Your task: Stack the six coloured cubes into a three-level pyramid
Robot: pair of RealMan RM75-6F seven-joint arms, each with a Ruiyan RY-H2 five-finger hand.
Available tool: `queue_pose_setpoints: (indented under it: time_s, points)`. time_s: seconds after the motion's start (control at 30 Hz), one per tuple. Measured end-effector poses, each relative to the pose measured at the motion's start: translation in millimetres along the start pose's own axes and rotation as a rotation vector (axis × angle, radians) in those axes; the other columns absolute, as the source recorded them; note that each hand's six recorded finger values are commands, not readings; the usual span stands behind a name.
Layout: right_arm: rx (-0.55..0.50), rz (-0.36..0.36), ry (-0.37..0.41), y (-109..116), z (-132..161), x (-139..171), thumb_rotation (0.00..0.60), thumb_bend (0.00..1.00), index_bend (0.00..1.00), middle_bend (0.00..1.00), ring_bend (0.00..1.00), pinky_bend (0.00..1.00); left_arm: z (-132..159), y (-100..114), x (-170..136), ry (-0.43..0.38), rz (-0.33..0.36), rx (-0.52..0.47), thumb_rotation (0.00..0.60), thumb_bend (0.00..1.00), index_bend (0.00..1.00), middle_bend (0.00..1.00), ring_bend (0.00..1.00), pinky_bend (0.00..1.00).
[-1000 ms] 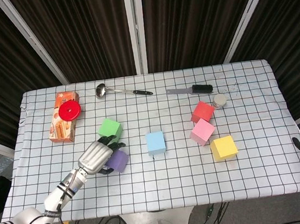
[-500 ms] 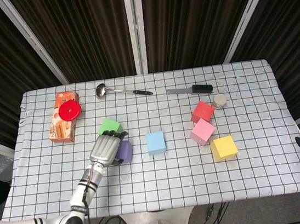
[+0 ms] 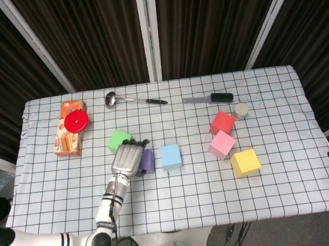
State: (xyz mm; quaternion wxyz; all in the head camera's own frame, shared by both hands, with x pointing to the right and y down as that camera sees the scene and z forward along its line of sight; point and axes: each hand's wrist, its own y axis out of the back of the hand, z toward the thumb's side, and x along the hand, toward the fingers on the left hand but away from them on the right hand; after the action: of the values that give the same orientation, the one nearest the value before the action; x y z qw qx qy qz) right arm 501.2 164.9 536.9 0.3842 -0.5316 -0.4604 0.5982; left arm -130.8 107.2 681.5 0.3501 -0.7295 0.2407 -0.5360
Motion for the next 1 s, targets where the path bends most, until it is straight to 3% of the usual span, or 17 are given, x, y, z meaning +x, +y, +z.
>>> queue_pose_setpoints:
  time_s: [1.0]
  points:
    - [0.005, -0.003, -0.029, -0.5, -10.1, 0.2, 0.600, 0.19, 0.00, 0.00, 0.00, 0.00, 19.5, -7.6, 14.9, 0.008, 0.002, -0.029, 0.600, 0.22, 0.21, 0.65, 0.27, 0.23]
